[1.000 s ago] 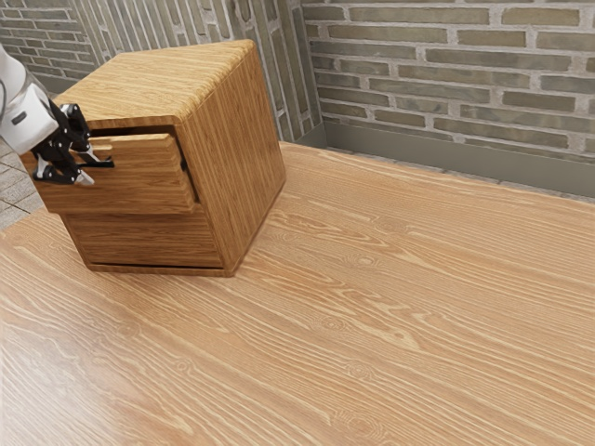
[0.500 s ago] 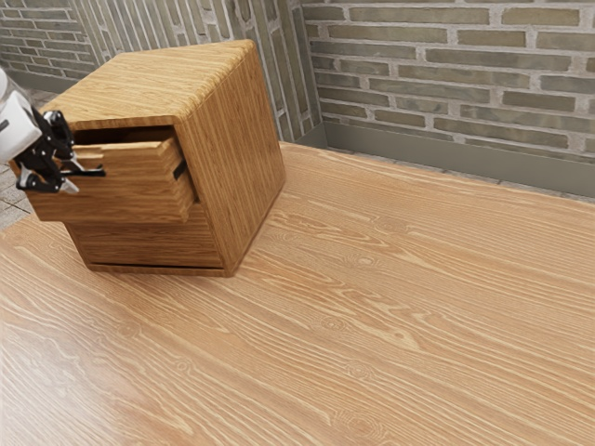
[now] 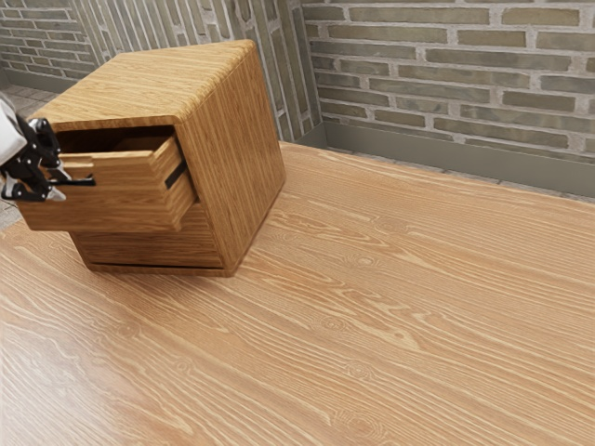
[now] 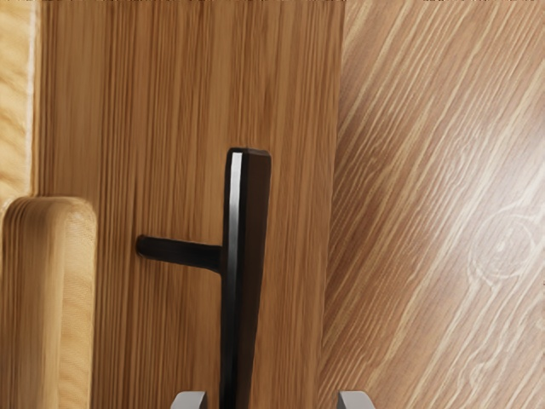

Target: Pull the drawer handle with one arm to open the drawer

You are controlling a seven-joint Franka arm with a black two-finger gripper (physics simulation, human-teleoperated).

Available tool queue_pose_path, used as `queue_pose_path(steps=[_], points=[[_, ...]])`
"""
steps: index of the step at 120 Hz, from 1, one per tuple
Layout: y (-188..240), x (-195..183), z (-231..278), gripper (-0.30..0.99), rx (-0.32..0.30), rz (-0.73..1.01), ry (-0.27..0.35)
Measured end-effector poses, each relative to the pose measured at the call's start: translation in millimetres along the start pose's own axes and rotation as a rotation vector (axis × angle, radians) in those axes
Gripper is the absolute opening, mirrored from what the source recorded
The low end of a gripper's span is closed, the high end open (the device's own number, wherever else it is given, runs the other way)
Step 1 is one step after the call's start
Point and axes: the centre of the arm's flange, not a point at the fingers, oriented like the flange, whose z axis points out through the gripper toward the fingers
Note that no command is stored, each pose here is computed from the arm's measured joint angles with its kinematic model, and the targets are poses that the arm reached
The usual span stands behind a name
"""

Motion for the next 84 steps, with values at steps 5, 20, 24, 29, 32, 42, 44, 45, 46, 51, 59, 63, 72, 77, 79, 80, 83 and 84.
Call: queue_pose_path(steps=[5, 20, 24, 29, 32, 42, 44, 45, 46, 51, 59, 63, 72, 77, 79, 80, 83, 84], points=[[1.5, 0.3, 0.6, 0.14, -0.002, 0.0, 0.0], [7.3, 2.2, -1.7, 0.14, -0.003, 0.001, 0.0], [9.1, 2.0, -2.5, 0.15, -0.003, 0.0, -0.001], [11.1, 0.4, -3.3, 0.15, -0.003, -0.004, -0.002], [12.1, -0.9, -3.8, 0.15, -0.003, -0.006, -0.003], [14.3, -7.2, -4.1, 0.15, -0.005, -0.017, -0.007], [14.6, -7.9, -4.0, 0.15, -0.005, -0.018, -0.007], [14.7, -8.2, -4.0, 0.15, -0.005, -0.019, -0.007], [14.8, -8.6, -3.9, 0.15, -0.005, -0.019, -0.007], [16.4, -9.2, -5.0, 0.15, -0.005, -0.021, -0.008], [21.2, -8.4, -8.7, 0.14, -0.002, -0.021, -0.01], [23.6, -7.9, -9.7, 0.14, -0.002, -0.021, -0.011], [29.5, -8.8, -13.5, 0.14, 0.0, -0.024, -0.013], [33.0, -10.5, -16.0, 0.14, 0.002, -0.028, -0.015], [34.5, -10.7, -16.9, 0.14, 0.003, -0.029, -0.015], [35.3, -10.8, -17.4, 0.14, 0.003, -0.03, -0.016], [37.2, -10.9, -18.3, 0.14, 0.003, -0.03, -0.016], [37.9, -10.9, -18.6, 0.14, 0.003, -0.031, -0.016]])
